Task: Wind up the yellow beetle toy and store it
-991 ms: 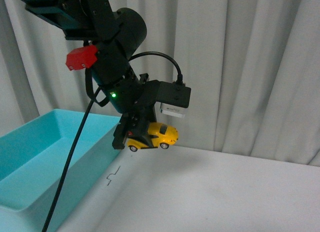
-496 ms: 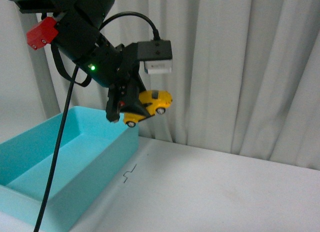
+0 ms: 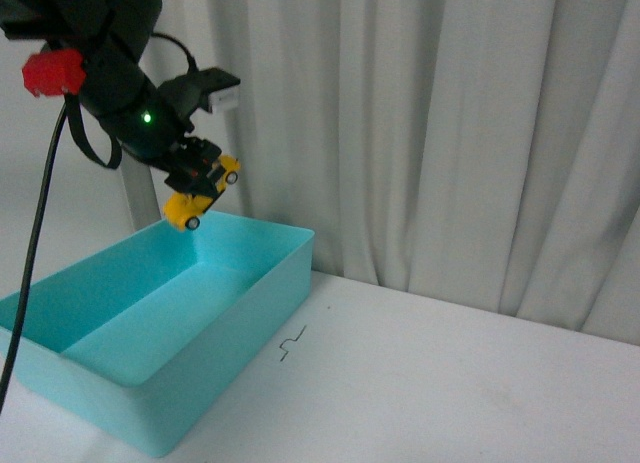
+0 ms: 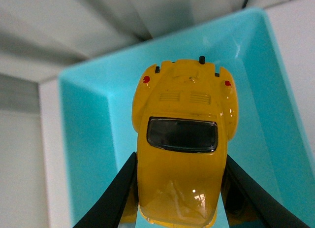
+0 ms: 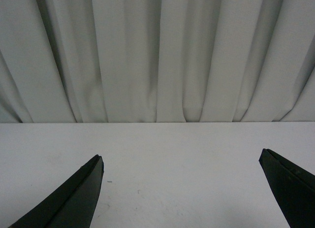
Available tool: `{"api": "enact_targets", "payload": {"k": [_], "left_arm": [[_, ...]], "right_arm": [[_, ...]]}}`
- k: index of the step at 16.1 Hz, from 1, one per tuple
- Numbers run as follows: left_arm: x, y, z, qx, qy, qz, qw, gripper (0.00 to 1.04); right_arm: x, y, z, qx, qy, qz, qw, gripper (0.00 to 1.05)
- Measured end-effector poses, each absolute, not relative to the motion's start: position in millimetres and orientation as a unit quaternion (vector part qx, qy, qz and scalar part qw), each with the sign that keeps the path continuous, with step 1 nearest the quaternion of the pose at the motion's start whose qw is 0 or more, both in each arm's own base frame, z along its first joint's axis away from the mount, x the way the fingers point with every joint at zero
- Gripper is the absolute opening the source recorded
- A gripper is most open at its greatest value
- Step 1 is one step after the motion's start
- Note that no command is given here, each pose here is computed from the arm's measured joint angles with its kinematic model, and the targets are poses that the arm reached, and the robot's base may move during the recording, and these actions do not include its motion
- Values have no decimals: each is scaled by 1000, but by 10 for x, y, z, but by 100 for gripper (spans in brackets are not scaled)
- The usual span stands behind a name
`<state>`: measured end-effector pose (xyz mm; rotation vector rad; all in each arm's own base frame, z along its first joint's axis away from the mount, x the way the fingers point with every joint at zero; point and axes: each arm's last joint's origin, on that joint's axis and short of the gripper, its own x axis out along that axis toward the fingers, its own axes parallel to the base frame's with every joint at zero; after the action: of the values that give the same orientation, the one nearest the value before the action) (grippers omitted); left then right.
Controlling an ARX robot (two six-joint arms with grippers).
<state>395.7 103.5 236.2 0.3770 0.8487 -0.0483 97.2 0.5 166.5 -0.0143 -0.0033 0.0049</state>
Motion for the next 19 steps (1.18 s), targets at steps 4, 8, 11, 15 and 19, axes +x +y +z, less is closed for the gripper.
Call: {"api": "enact_targets", "payload": {"k": [4,8,11,15,19], "left_arm": [[4016,1181,1747,112,474,38,873,41],[4127,1232,1323,119,511,55,850,41],[4313,1306,1214,127,518,71,843,41],[4421,1349,1053,138,542,69,826,41],[4443,1383,1043,134,544,67,825,67]], "right_arm": [[972,5,1666,-7,-2,2,1000,98],[972,5,1666,-7,-2,2,1000,98],[972,5,1666,-7,-2,2,1000,98],[972,5,1666,-7,-2,2,1000,98],[972,5,1666,-7,-2,2,1000,98]]}}
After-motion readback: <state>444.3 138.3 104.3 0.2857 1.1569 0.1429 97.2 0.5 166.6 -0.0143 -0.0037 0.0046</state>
